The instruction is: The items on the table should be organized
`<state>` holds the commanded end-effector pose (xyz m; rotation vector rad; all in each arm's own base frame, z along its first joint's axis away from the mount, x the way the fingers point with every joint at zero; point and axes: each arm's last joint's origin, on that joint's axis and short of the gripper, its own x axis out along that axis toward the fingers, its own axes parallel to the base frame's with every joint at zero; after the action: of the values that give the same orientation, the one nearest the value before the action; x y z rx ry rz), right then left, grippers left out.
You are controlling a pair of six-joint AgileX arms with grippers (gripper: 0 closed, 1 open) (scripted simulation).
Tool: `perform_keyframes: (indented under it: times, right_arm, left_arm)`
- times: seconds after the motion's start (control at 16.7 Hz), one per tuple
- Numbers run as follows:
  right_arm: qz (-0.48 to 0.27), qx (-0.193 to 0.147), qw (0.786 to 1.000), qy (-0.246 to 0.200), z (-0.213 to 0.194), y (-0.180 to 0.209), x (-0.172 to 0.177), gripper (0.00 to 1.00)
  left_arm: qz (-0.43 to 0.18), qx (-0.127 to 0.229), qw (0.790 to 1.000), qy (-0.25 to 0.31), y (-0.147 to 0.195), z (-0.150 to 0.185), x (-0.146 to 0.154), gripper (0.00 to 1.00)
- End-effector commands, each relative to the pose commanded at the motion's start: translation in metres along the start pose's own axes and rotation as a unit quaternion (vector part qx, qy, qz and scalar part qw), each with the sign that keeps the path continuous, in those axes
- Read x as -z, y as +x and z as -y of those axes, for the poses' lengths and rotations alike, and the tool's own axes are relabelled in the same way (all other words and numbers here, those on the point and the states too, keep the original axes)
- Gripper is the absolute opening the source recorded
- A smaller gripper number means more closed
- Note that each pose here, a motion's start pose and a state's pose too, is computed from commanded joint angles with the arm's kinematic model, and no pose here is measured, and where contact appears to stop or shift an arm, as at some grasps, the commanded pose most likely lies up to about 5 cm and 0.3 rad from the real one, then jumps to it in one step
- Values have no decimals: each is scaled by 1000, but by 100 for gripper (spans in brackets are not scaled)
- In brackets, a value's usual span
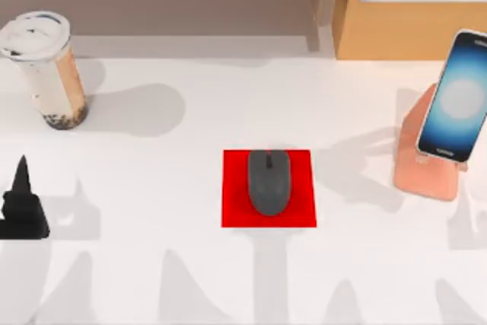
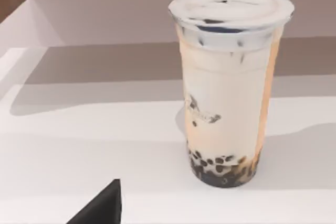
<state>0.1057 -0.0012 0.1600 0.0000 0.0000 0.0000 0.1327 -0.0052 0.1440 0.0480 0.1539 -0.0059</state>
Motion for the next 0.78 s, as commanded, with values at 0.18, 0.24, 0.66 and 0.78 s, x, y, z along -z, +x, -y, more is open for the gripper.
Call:
perform_keyframes:
  times: [0.18, 0.24, 0.66, 0.78]
  right_arm:
    - [0, 0, 1000, 0, 0, 0, 0, 100]
    - [0, 0, 1000, 0, 0, 0, 0, 100]
    - [0, 0, 1000, 0, 0, 0, 0, 100]
    - [0, 0, 1000, 0, 0, 0, 0, 100]
  left_arm:
    - [-54, 4, 998, 10, 22, 3, 8, 100]
    - [-73, 6, 997, 12, 30, 4, 11, 100]
    - [-109, 13, 994, 6, 106, 11, 36, 100]
    - [-74, 11, 997, -3, 129, 11, 36, 100]
